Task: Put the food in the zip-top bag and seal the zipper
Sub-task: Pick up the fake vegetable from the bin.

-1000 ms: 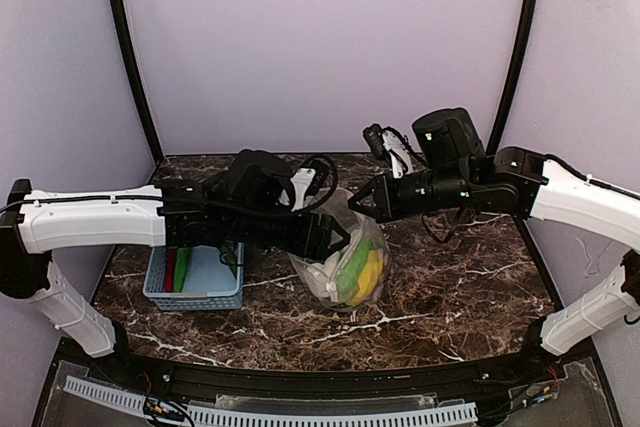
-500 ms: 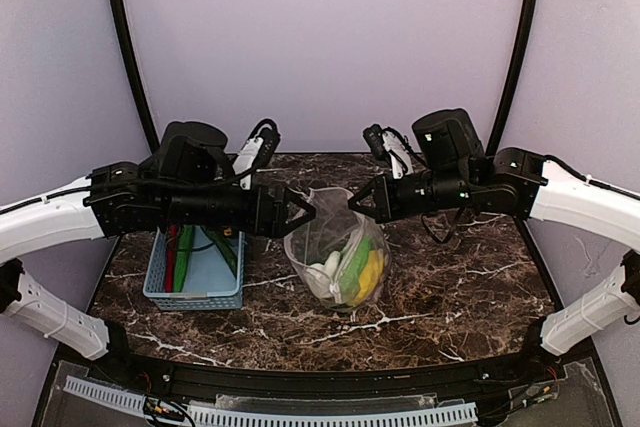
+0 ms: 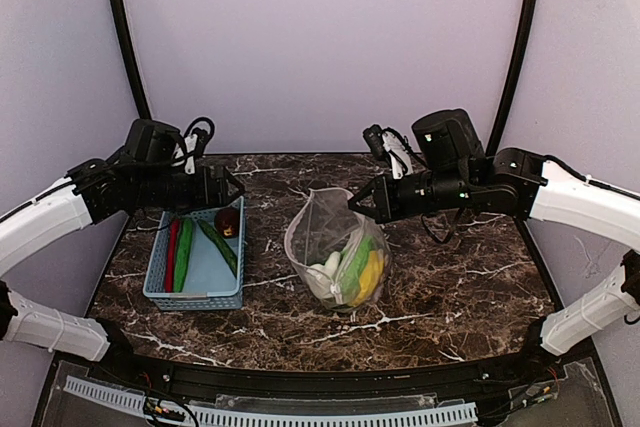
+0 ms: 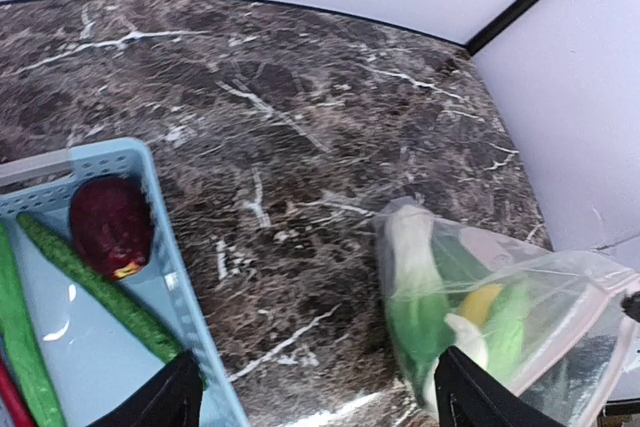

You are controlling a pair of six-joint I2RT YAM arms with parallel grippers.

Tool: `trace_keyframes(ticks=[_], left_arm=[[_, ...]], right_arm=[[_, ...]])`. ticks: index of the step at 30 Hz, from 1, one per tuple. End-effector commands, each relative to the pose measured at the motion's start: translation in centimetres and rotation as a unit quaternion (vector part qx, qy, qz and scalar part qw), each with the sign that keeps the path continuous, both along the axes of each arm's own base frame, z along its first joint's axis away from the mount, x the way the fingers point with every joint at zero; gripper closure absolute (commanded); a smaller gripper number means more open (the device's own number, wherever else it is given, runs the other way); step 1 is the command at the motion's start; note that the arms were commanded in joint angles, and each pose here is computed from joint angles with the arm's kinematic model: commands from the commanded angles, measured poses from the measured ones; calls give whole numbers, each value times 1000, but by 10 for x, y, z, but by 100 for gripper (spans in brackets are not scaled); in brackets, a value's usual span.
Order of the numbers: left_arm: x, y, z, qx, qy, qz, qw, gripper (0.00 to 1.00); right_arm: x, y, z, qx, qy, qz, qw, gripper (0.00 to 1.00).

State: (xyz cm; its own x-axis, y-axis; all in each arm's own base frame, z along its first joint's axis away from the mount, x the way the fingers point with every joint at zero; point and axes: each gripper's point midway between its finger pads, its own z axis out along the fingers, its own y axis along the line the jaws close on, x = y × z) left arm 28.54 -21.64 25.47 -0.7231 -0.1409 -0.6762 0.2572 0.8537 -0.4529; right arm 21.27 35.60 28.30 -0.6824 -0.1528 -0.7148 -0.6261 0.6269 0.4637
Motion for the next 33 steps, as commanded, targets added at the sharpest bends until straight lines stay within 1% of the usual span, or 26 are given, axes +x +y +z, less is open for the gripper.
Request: trace_keyframes(ticks=[1, 4, 5, 10, 14, 17, 20, 27, 33], left_arm=[[-4, 58, -43, 83, 47, 59, 994, 19], [-5, 96, -71, 134, 80, 104, 982, 22], [-4, 107, -76, 149, 84, 118, 978, 25], [-6, 144, -103, 214, 112, 155, 958, 30], [1, 167, -119, 266, 128, 182, 938, 35], [8, 177, -125, 292, 130, 193, 928, 38], [15, 184, -137, 314, 135, 198, 918, 44], [35, 186, -155, 328, 130, 205, 913, 52], [50, 190, -168, 352, 125, 205, 905, 59]], right_arm=[[0, 4, 16, 23, -20, 2, 1000, 100], [1, 5, 16, 23, -20, 3, 1000, 100], [1, 5, 16, 23, -19, 3, 1000, 100], [1, 6, 17, 23, -21, 5, 1000, 100], [0, 6, 18, 24, -21, 5, 999, 100], [0, 5, 19, 24, -22, 4, 999, 100], [1, 4, 20, 23, -23, 2, 999, 100], [1, 3, 21, 21, -24, 1, 999, 100], [3, 4, 19, 18, -25, 1, 1000, 100]])
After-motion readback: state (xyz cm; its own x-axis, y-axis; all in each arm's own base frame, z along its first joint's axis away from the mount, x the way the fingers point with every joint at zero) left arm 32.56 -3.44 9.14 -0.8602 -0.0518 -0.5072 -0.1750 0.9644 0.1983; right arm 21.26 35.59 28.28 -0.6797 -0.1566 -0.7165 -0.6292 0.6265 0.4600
